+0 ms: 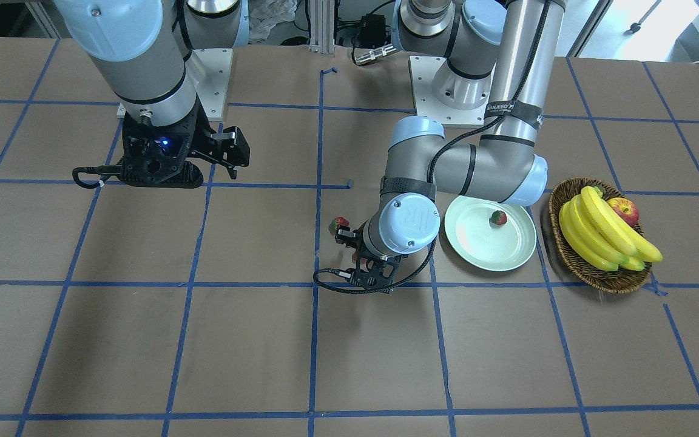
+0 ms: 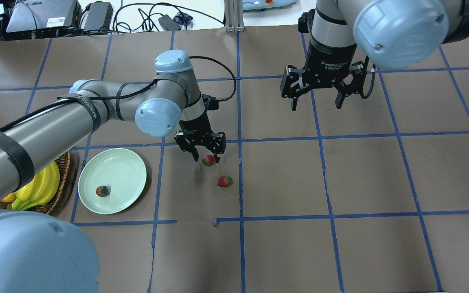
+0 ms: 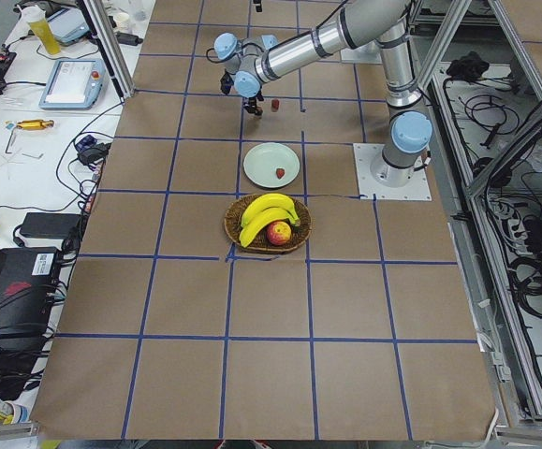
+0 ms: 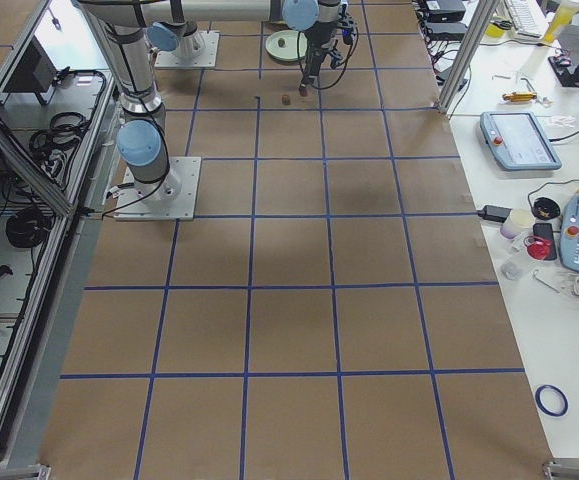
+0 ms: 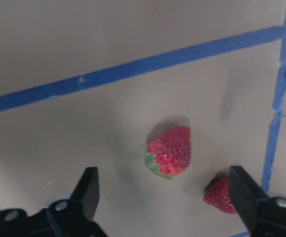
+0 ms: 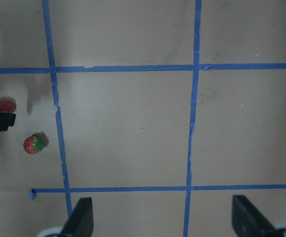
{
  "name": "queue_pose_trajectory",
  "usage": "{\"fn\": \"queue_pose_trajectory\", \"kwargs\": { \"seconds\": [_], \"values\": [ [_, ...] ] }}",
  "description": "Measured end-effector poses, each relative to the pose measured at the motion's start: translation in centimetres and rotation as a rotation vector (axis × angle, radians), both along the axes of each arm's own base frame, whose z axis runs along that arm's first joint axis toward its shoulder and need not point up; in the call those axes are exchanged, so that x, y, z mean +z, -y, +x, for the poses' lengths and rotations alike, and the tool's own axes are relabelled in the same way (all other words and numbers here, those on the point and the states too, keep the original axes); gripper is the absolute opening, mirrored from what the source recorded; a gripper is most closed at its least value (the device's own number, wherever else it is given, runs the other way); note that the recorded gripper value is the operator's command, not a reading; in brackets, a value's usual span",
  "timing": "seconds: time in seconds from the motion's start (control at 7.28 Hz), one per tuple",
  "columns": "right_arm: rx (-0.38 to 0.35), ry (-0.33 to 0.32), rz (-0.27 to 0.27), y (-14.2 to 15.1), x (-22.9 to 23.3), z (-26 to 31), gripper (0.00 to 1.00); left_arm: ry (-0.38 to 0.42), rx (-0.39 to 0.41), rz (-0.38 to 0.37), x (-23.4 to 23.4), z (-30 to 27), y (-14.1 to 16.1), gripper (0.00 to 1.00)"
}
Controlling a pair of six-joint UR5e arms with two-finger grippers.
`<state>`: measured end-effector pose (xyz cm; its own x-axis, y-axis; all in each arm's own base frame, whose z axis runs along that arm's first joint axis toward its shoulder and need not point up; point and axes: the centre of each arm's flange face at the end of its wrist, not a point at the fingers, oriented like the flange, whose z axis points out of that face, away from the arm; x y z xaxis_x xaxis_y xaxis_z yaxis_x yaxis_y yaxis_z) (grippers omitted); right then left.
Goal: Collect all strawberries into plate
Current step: 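Move the left gripper to the next strawberry and grasp it, then place the strawberry on the green plate and open the left gripper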
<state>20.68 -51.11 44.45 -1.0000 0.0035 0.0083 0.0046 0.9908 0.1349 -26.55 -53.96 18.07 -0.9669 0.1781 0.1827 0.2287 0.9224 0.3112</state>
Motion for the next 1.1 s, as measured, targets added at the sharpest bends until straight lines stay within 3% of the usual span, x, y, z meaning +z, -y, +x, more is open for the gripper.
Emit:
{"fn": "queue_pose_trajectory", "kwargs": {
  "seconds": [0.41,0.55,0.69,1.1],
  "values": [
    [-0.001,0.000,-0.003,0.1,0.1,0.0,1.00,0.001,-0.008,0.013,-1.3,-0.3,0.0,0.53],
    [-0.001,0.000,-0.003,0.1,0.1,-0.1,1.00,0.000,-0.013,0.007,-1.4,-0.4,0.1,0.12],
    [-0.002,0.000,-0.003,0.1,0.1,-0.1,1.00,0.000,-0.017,-0.001,-1.4,-0.4,0.3,0.00],
    [-0.002,0.000,0.001,0.1,0.0,0.0,1.00,0.071,-0.047,-0.063,0.5,0.8,1.1,0.00]
  ]
}}
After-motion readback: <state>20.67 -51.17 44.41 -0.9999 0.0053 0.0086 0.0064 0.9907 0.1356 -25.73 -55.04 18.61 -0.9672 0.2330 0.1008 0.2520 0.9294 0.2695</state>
